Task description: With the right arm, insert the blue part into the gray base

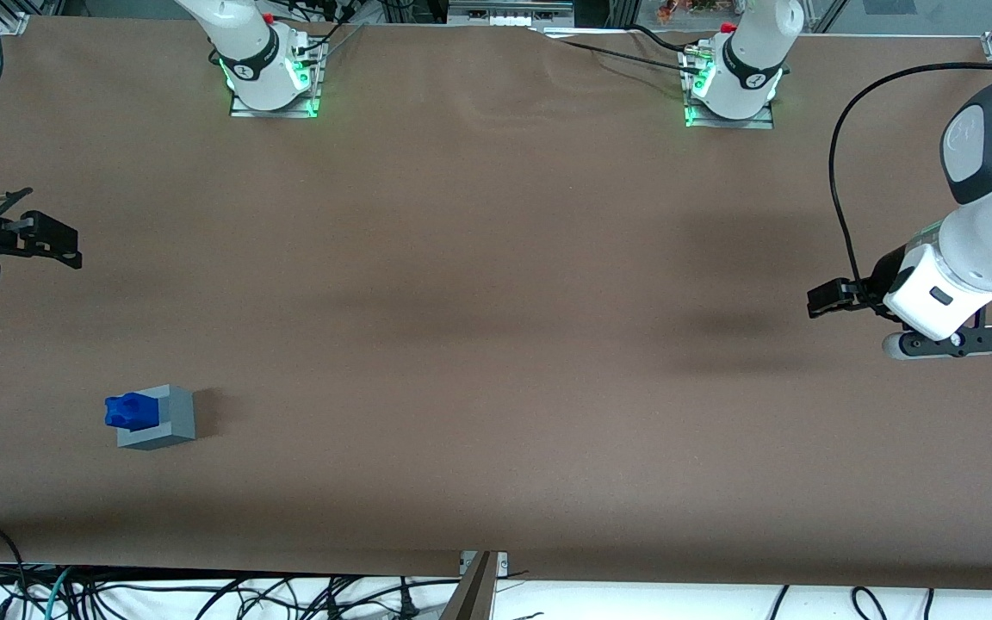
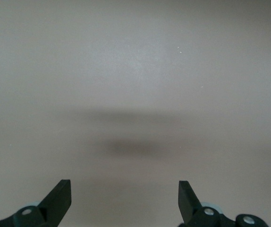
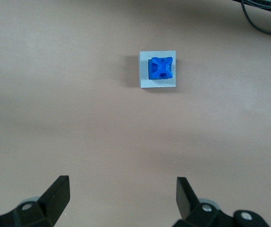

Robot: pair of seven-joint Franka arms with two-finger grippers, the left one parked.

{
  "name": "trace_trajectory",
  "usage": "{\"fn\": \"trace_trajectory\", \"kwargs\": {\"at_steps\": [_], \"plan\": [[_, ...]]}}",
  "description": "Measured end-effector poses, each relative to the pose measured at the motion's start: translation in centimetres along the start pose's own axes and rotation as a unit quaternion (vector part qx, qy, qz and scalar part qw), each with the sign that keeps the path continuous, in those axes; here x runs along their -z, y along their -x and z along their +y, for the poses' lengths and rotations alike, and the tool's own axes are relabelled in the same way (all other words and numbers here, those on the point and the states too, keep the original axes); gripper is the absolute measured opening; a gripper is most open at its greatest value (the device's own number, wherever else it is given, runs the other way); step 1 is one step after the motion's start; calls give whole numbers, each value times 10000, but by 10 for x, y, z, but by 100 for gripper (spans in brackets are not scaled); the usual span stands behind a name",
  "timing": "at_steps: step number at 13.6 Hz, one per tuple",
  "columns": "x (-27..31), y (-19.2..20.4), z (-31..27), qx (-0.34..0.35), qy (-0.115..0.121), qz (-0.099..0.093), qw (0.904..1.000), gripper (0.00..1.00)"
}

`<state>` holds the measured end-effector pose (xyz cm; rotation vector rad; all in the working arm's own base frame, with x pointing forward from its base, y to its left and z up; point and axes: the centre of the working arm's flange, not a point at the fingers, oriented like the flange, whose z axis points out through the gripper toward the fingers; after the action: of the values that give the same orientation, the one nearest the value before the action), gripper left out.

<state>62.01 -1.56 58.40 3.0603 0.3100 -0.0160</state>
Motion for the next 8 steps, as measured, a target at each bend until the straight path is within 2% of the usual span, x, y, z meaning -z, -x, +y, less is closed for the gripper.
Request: {"fn": "trace_trajectory", "kwargs": {"at_steps": [8], "plan": [[0, 0, 2, -53, 0, -2, 10000, 100]]}}
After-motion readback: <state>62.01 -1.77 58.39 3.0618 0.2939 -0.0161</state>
